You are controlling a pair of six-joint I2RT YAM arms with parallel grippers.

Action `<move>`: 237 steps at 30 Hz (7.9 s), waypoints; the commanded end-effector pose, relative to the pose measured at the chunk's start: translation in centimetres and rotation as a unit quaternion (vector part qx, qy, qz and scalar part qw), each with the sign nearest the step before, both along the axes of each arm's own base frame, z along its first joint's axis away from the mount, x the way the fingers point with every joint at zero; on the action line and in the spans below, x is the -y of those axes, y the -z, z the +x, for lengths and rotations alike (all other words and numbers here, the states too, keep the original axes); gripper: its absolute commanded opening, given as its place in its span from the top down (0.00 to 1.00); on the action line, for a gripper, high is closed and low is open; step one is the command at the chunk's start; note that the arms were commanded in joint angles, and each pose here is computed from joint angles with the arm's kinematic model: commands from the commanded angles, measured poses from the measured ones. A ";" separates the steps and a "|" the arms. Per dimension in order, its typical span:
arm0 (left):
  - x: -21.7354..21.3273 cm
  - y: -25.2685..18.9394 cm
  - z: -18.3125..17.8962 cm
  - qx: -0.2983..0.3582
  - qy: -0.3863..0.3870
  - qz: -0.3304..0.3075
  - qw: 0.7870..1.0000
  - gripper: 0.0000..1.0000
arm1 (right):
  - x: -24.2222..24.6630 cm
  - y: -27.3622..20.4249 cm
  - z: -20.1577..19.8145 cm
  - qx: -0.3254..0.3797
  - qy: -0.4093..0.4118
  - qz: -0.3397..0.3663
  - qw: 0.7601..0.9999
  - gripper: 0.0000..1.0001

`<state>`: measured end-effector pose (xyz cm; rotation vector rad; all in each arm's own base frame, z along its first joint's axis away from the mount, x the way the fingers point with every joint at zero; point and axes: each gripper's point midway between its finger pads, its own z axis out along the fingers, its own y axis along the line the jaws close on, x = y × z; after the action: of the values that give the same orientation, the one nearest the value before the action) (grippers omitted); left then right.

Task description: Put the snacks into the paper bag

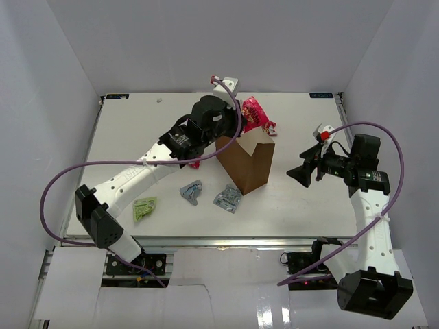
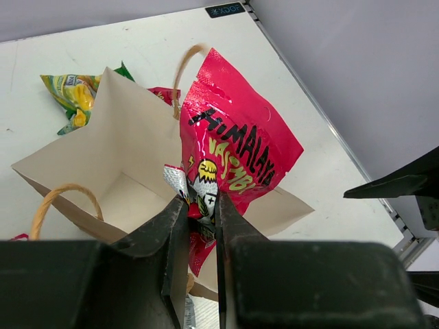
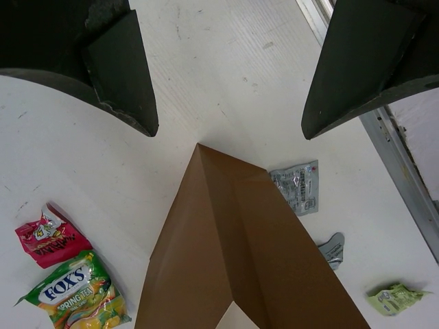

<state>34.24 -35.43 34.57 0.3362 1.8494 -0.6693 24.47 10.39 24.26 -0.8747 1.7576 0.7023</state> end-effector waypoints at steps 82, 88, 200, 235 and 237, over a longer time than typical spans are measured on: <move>-17.7 18.4 -16.8 -0.252 -0.148 -0.064 0.954 0.02 | 1.3 -2.6 19.1 0.038 0.181 -0.012 0.983 0.92; -18.4 19.9 -17.1 -0.253 -0.156 -0.055 0.953 0.02 | -1.4 -15.7 10.8 0.243 0.089 0.016 0.966 0.92; -3.9 -9.6 -9.7 0.045 0.163 -0.143 0.975 0.89 | -0.2 2.0 3.1 0.011 0.065 0.024 0.998 0.17; 0.3 -7.4 -0.8 0.054 0.083 -0.052 0.994 0.17 | 0.2 5.4 19.4 -0.194 0.219 0.061 0.954 0.24; -0.3 -9.4 -1.7 0.068 0.086 -0.070 0.991 0.14 | -1.5 9.1 21.4 -0.257 0.234 0.042 0.937 0.24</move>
<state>34.81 -37.23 35.82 0.4980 1.8196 -0.8000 43.27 10.40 17.91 -0.3308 2.1280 0.7227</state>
